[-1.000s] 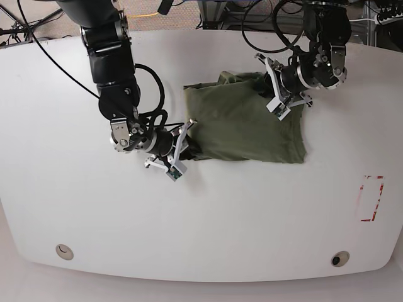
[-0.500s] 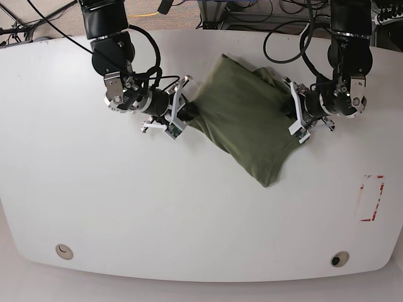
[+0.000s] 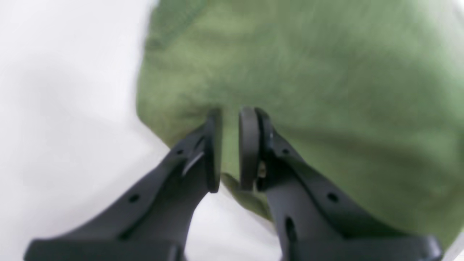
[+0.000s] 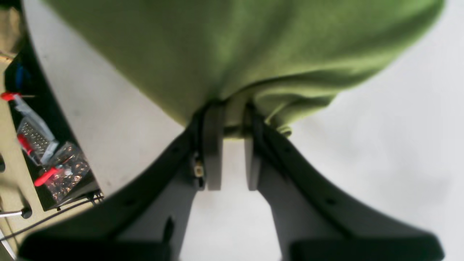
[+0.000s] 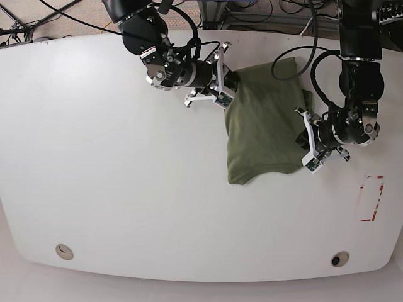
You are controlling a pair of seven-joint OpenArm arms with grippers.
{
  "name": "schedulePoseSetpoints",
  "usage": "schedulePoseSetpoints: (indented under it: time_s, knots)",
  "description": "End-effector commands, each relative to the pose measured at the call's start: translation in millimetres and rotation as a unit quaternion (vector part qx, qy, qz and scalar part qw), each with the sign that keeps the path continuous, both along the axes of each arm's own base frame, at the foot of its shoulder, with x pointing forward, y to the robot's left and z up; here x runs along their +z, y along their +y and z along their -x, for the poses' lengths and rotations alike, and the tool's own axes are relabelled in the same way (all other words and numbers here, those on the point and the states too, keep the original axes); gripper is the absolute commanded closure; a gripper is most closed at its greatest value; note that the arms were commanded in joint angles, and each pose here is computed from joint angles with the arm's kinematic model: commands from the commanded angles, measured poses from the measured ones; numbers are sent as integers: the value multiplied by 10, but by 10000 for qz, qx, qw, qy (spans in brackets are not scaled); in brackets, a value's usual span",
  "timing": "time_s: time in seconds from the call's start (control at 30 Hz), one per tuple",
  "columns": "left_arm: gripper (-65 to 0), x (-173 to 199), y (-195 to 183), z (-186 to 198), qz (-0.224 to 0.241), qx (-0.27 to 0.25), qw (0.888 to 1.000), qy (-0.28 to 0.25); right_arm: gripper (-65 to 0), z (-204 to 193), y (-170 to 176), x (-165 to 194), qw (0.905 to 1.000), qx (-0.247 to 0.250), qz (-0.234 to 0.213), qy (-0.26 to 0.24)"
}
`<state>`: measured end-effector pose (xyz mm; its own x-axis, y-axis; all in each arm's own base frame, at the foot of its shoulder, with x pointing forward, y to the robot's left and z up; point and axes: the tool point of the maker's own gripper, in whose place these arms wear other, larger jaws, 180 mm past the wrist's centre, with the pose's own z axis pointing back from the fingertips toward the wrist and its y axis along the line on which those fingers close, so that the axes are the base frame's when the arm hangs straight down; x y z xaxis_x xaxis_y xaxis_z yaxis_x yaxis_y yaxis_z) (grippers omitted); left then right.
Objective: Fold the T-shirt properly
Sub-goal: 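Rotate the bundle with both grippers and release the right gripper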
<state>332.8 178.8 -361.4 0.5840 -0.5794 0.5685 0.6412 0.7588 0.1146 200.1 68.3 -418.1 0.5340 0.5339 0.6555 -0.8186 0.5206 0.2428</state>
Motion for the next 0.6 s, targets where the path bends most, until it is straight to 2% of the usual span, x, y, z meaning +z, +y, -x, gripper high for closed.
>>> schedulePoseSetpoints:
  time_s: [0.0, 0.1, 0.23, 0.3, 0.4, 0.57]
  knots:
    - [-69, 334, -54, -123, -29, -145, 9985, -520, -95, -121, 107, 34, 9999, -111, -99, -30]
    - [-72, 534, -141, -132, -72, -269, 9961, -837, -95, -175, 170, 106, 9997, -79, -206, -94]
    - [-156, 546, -277, -5, 57, -303, 9954, -903, -95, -231, 85, 284, 9988, -44, -223, -431]
    - [-226, 563, -430, -20, 459, 115, 9945, -932, -95, -209, -15, 342, 9982, -24, -173, -568]
    - [-276, 499, -466, -15, 807, 755, 9906, -802, -95, -297, -199, 415, 9970, -211, -105, -740]
    - [-326, 452, -702, -20, 1697, 1598, 9688, -848, -95, -527, -554, 448, 9940, -713, 121, -824]
